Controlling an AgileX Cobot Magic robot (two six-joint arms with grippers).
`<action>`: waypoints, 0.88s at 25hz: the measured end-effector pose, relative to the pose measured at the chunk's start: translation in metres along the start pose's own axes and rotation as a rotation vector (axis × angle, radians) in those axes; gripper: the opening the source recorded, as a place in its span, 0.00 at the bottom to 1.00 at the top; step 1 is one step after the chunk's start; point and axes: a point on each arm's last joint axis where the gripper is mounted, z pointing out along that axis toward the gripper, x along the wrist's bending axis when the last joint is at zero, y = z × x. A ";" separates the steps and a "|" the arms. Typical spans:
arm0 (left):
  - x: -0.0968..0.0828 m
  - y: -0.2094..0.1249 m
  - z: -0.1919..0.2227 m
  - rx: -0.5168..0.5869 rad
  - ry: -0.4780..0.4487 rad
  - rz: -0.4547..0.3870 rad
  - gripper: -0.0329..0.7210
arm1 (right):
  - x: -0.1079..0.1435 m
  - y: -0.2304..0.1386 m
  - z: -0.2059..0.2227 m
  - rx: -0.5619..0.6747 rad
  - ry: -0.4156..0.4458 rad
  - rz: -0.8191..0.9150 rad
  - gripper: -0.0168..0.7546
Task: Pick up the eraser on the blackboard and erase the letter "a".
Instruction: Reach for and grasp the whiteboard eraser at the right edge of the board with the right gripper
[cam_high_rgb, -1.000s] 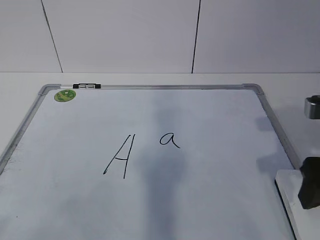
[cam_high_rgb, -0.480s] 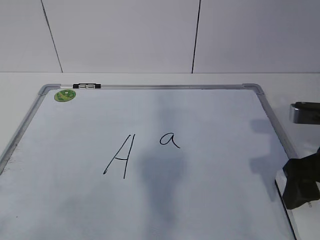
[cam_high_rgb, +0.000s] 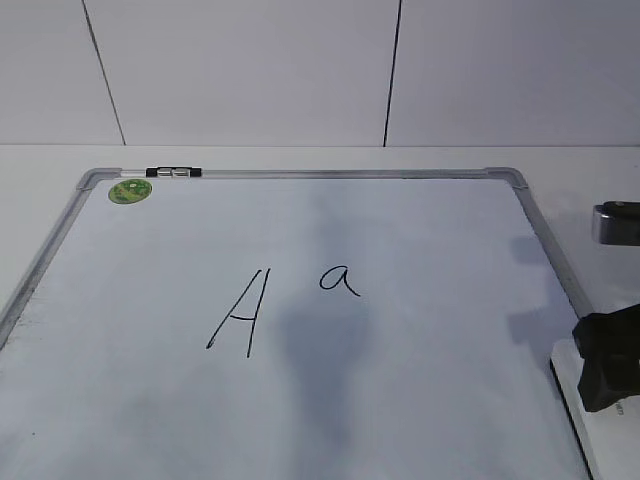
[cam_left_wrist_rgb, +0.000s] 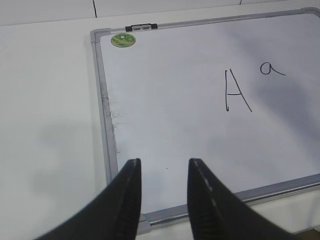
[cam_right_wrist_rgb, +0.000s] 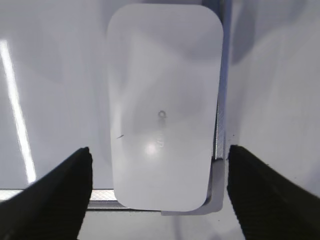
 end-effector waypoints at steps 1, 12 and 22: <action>0.000 0.000 0.000 0.000 0.000 0.000 0.36 | 0.000 0.000 0.000 0.000 0.000 0.004 0.88; 0.000 0.000 0.000 0.000 0.000 0.000 0.36 | -0.002 -0.006 0.010 0.005 -0.002 0.032 0.88; 0.000 0.000 0.000 0.000 0.000 0.000 0.36 | -0.002 -0.002 0.012 -0.023 -0.004 0.029 0.88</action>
